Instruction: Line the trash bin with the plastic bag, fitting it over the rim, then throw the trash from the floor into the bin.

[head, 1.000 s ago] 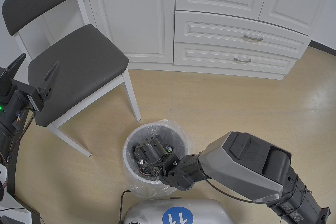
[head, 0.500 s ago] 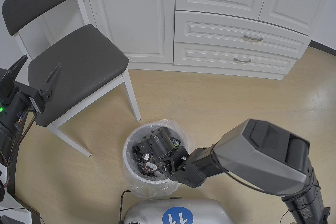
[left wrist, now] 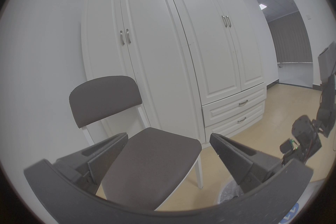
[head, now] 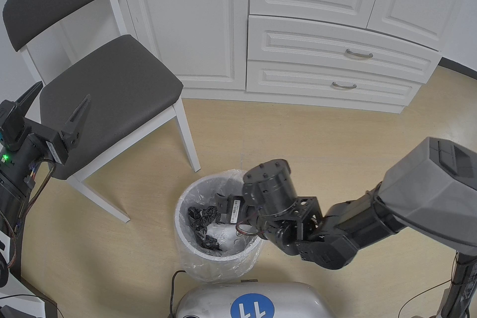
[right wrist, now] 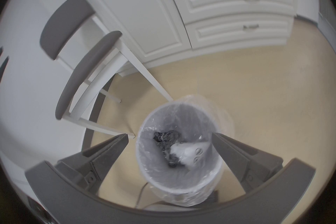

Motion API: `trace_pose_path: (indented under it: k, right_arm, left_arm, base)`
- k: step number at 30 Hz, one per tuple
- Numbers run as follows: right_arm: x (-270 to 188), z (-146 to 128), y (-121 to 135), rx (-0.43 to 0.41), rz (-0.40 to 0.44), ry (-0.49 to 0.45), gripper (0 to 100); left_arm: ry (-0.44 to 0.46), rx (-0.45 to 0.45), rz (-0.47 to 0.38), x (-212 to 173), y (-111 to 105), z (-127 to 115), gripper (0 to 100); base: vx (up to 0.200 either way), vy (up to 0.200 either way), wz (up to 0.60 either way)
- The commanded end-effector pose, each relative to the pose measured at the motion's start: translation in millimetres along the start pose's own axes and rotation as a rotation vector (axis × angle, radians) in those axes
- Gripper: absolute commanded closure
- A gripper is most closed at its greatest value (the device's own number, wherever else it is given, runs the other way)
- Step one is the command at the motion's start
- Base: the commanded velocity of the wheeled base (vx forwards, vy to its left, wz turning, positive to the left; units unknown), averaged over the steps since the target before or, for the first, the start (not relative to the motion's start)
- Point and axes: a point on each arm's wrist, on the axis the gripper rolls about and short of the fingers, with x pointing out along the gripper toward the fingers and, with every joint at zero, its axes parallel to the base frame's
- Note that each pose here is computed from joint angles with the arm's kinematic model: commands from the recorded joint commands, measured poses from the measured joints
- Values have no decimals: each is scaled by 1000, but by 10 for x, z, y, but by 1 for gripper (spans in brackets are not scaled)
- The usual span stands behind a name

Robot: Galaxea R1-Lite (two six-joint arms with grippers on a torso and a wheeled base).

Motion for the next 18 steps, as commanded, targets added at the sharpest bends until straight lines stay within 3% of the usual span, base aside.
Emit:
trace_pose_path:
  k: [1, 4, 5, 7, 12, 13, 16, 18]
  right_arm:
    - [-297, 133, -326, -156, -23, -101, 0]
    - [-344, 73, -437, -264, -55, -150, 0]
    - [-344, 73, -437, -264, -55, -150, 0]
    - [-381, 34, -590, -359, -84, -189, 0]
    - [-441, 48, -843, -473, -135, -251, 0]
    - [-465, 74, -1014, -549, -175, -278, 0]
    - [-492, 113, -1156, -608, -219, -320, 0]
    - [-507, 198, -1332, -663, -284, -400, 0]
  left_arm:
    - [21, 2, -16, 20, -37, -49, 0]
    - [30, 1, -38, 24, -81, -73, 0]
    - [30, 1, -38, 24, -81, -73, 0]
    - [39, -1, -57, 43, -123, -95, 0]
    - [62, 2, -72, 57, -159, -146, 0]
    - [83, 7, -80, 86, -184, -194, 0]
    - [104, 11, -88, 121, -212, -245, 0]
    - [122, 14, -90, 158, -231, -288, 0]
  base:
    - [0, 0, 0]
    - [0, 0, 0]
    - [0, 0, 0]
    - [0, 0, 0]
    - [0, 0, 0]
    - [0, 0, 0]
    - [0, 0, 0]
    - [0, 0, 0]
